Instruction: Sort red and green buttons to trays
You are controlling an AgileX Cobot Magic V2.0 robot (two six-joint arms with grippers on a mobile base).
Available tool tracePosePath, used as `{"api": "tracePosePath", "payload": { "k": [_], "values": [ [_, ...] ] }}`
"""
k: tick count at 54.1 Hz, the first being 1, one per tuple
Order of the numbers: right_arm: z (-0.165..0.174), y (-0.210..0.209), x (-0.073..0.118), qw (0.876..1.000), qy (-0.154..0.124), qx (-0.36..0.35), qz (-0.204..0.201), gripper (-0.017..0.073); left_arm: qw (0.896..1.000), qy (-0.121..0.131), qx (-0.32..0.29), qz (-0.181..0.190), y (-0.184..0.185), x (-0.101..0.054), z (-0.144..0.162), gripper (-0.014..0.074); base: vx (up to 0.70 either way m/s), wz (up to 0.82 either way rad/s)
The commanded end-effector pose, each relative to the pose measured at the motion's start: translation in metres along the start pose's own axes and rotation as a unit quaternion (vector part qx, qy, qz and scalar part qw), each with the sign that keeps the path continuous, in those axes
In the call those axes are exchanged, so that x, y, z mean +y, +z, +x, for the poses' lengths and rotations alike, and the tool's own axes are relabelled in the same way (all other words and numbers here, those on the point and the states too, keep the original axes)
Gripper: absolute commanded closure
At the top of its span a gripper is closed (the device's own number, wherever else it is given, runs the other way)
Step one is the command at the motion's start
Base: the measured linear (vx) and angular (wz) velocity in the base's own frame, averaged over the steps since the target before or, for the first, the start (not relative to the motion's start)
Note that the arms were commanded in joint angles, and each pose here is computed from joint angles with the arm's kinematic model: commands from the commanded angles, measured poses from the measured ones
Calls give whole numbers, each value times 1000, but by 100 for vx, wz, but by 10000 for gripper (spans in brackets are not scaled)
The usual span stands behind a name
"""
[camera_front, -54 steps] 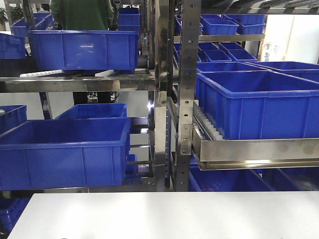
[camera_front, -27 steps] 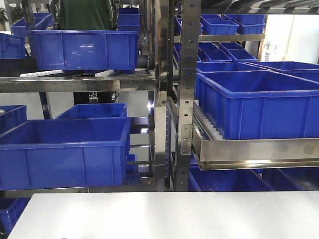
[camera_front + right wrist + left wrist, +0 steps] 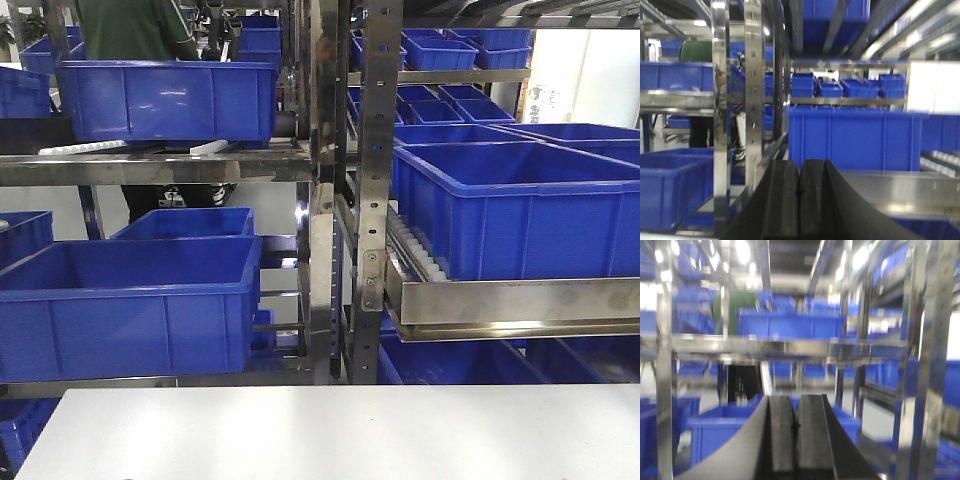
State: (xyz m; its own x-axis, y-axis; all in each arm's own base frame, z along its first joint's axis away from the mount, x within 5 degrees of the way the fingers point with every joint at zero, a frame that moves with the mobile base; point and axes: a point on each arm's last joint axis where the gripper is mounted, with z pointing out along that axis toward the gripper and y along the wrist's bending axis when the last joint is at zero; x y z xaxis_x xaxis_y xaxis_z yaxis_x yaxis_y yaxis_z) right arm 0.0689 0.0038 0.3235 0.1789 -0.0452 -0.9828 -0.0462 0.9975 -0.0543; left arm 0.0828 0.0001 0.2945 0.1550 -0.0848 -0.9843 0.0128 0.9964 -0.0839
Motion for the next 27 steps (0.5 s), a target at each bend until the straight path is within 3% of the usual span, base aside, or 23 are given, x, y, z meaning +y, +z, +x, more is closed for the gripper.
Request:
{"api": "tracePosePath", "payload": {
  "k": [1,15,21,27],
  "values": [
    [-35,29,-1,999,-23,-38,-3,567,1000,-3,6,-3,29,-2,-18,599,0,1],
    [-17,88,0,999,-17,50,-12,549,999,-4,40,-17,84,0,-9,569,0,0],
    [-9,96,1,997,-11,72,-13,480,998,-3,53,-20,93,1,-2,490,0,0],
    [-5,99,1,997,-3,80,-13,351,997,-2,70,-22,99,1,6,357,0,0]
  ]
}}
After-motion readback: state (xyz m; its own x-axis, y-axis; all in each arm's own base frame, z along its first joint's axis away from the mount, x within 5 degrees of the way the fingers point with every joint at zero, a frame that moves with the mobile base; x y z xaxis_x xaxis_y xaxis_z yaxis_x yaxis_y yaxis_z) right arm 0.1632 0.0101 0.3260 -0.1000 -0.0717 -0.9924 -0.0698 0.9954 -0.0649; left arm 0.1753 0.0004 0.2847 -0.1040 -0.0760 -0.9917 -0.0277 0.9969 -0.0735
